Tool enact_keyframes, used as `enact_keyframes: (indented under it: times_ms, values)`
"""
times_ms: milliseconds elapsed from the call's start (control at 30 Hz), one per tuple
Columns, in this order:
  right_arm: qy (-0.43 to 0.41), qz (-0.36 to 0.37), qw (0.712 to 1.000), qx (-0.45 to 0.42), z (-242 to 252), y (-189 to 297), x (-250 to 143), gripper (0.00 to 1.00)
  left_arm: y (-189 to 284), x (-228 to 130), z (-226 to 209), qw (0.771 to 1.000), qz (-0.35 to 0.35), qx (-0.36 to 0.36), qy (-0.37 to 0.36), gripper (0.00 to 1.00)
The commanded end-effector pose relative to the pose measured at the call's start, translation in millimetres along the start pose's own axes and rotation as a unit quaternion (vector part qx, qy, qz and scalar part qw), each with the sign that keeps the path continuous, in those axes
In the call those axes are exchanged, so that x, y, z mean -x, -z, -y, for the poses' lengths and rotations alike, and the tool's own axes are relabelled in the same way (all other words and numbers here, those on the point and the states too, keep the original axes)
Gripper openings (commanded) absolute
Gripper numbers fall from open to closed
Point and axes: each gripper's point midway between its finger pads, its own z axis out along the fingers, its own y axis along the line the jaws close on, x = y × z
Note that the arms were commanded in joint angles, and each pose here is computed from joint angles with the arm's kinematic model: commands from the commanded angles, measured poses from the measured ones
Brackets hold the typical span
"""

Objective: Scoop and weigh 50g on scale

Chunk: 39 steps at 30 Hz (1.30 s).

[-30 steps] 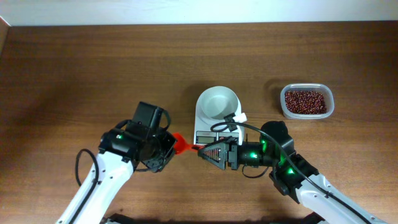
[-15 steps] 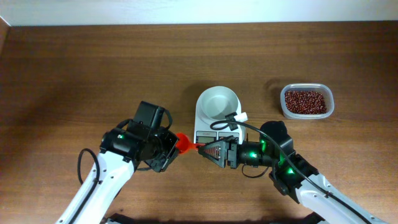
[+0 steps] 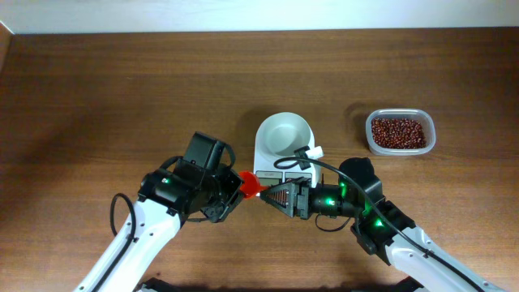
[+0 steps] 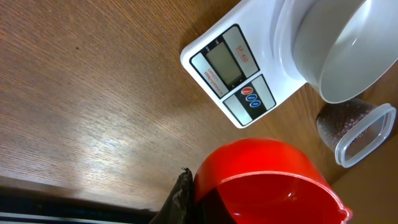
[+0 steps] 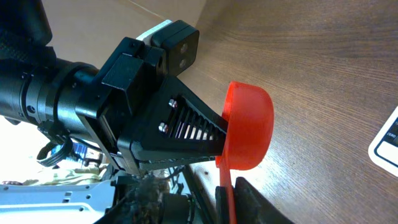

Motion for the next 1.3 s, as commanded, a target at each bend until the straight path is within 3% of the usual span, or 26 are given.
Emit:
enact_keyframes:
  times_ms: [0,233,567,733,867,1267]
  values:
    - [0.01,0.001,1.0,0.005,-6.7,-2.0,3.4,0.34,-0.8,-1.0,1.3,1.0,-0.003,0.001,0.004,0.0]
    - [-0.004,-0.005,1.0,-0.008,0.5,-2.1,-0.8,0.27,-0.8,-1.2,0.8,1.0,-0.003,0.002,-0.008,0.0]
    - [-0.005,-0.006,1.0,-0.01,1.4,-2.3,-1.2,0.28,-0.8,-0.8,-1.1,0.998,-0.002,0.005,-0.056,0.0]
    - [-0.005,-0.006,1.0,-0.01,1.4,-2.3,-1.3,0.27,-0.8,2.0,-3.0,0.998,0.006,0.01,-0.055,0.0]
    - [-0.005,-0.006,1.0,-0.009,1.3,-2.4,-1.2,0.2,-0.7,1.7,-3.7,0.998,0.006,0.012,-0.054,0.0]
    - [-0.005,-0.006,1.0,-0.01,1.4,-2.3,-1.4,0.2,-0.7,3.0,-3.9,0.999,0.01,0.012,-0.028,0.0]
